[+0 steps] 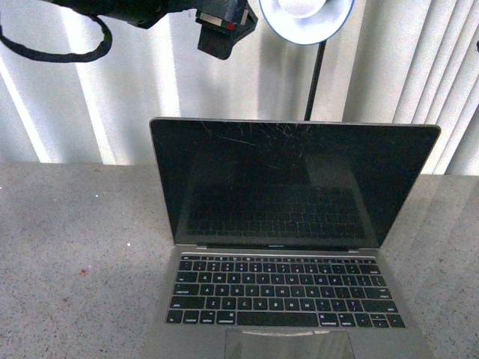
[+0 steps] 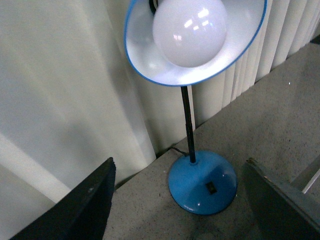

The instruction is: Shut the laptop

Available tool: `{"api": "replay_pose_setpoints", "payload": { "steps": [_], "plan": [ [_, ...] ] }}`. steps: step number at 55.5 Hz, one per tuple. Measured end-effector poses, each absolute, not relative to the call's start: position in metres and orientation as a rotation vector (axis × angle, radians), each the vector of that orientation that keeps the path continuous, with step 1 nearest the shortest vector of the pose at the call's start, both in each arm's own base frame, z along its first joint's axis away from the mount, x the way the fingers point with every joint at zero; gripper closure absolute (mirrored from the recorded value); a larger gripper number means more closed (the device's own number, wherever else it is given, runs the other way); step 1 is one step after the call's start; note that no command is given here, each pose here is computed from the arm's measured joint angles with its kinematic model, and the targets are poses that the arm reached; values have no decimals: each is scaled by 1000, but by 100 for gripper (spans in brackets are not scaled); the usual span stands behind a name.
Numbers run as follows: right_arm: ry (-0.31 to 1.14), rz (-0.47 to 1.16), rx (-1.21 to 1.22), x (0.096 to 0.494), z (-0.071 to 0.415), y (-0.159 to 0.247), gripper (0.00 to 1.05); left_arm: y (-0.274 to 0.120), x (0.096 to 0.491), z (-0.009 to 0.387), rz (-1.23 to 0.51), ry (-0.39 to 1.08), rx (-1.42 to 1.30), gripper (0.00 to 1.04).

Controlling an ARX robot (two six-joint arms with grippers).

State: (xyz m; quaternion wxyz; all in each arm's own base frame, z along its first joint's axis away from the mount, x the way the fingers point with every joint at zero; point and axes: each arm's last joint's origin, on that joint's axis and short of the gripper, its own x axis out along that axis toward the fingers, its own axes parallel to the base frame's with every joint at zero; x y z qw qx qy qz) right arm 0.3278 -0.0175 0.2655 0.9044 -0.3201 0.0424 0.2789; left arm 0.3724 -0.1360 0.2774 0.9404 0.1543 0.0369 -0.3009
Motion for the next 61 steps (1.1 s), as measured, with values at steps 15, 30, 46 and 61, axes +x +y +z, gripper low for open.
{"api": "replay_pose_setpoints", "payload": {
  "steps": [15, 30, 46, 61],
  "plan": [
    [141, 655, -704, 349, 253, 1, 102, -148, 385, 258, -562, 164, 422, 75],
    [157, 708, -739, 366, 243, 15, 102, -153, 394, 248, -517, 190, 465, 101],
    [180, 746, -720, 379, 245, 28, 102, -154, 401, 236, -556, 289, 478, 101],
    [227, 807, -735, 380, 231, 38, 102, -155, 399, 233, -619, 331, 479, 101]
  ]
}}
